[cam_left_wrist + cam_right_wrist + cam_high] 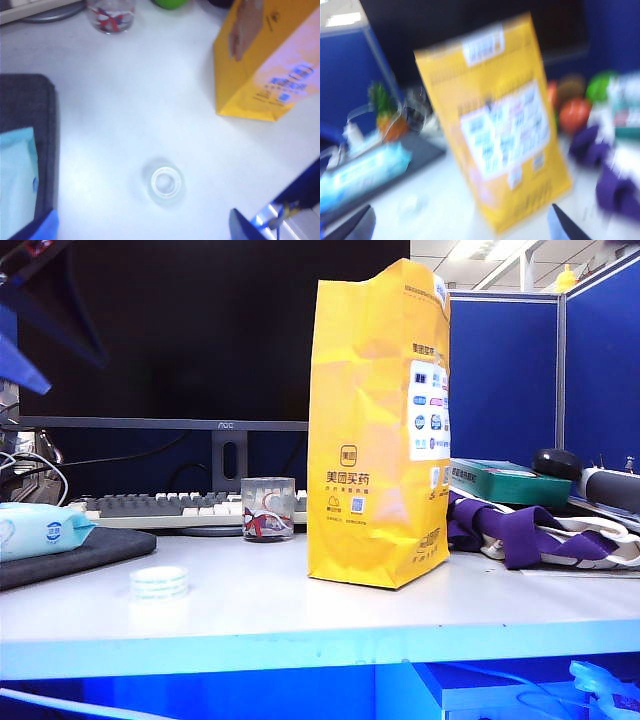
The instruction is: Pick up the transparent tape and throw it into the yellow paper bag.
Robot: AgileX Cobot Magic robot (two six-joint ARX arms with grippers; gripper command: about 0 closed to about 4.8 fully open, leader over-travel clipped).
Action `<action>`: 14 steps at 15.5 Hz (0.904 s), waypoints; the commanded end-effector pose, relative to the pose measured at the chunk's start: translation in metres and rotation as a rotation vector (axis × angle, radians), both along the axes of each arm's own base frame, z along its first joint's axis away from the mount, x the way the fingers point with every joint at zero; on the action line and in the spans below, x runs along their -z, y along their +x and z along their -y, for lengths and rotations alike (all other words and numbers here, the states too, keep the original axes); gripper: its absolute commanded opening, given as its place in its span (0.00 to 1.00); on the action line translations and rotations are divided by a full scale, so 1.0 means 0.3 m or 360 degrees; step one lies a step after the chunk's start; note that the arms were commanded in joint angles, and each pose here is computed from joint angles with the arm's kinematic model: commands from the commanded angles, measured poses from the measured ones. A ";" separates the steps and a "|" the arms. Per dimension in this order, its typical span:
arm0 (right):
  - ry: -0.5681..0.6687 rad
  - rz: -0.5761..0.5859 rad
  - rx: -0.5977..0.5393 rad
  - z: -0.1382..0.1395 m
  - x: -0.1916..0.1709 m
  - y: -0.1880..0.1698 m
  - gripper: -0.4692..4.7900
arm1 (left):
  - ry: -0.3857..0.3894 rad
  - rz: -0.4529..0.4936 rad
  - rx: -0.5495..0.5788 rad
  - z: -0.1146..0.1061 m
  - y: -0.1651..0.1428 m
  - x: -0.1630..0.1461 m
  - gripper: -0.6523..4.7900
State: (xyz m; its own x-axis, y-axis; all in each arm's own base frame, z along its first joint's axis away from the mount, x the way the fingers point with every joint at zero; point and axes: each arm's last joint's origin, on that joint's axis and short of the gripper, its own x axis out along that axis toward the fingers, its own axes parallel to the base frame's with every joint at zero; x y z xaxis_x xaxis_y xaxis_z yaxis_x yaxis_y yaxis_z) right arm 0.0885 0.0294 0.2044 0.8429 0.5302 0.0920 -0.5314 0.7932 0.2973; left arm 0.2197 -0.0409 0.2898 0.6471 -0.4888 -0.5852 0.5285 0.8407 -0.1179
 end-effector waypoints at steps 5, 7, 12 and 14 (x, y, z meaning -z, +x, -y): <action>-0.0024 -0.0233 -0.0423 -0.044 -0.191 0.094 0.95 | 0.0021 0.0043 0.0293 0.065 -0.005 -0.014 1.00; -0.0075 -0.0374 -0.0539 -0.067 -0.265 0.169 0.95 | 0.0165 -0.0006 0.0263 0.112 0.015 0.022 1.00; -0.0183 -0.0733 -0.0894 -0.161 -0.204 0.283 0.94 | 0.0368 -0.0326 0.0157 0.134 0.087 0.154 1.00; -0.0253 -0.0808 -0.0926 -0.202 -0.168 0.296 0.94 | 0.0377 -0.0314 0.0146 0.136 0.095 0.159 1.00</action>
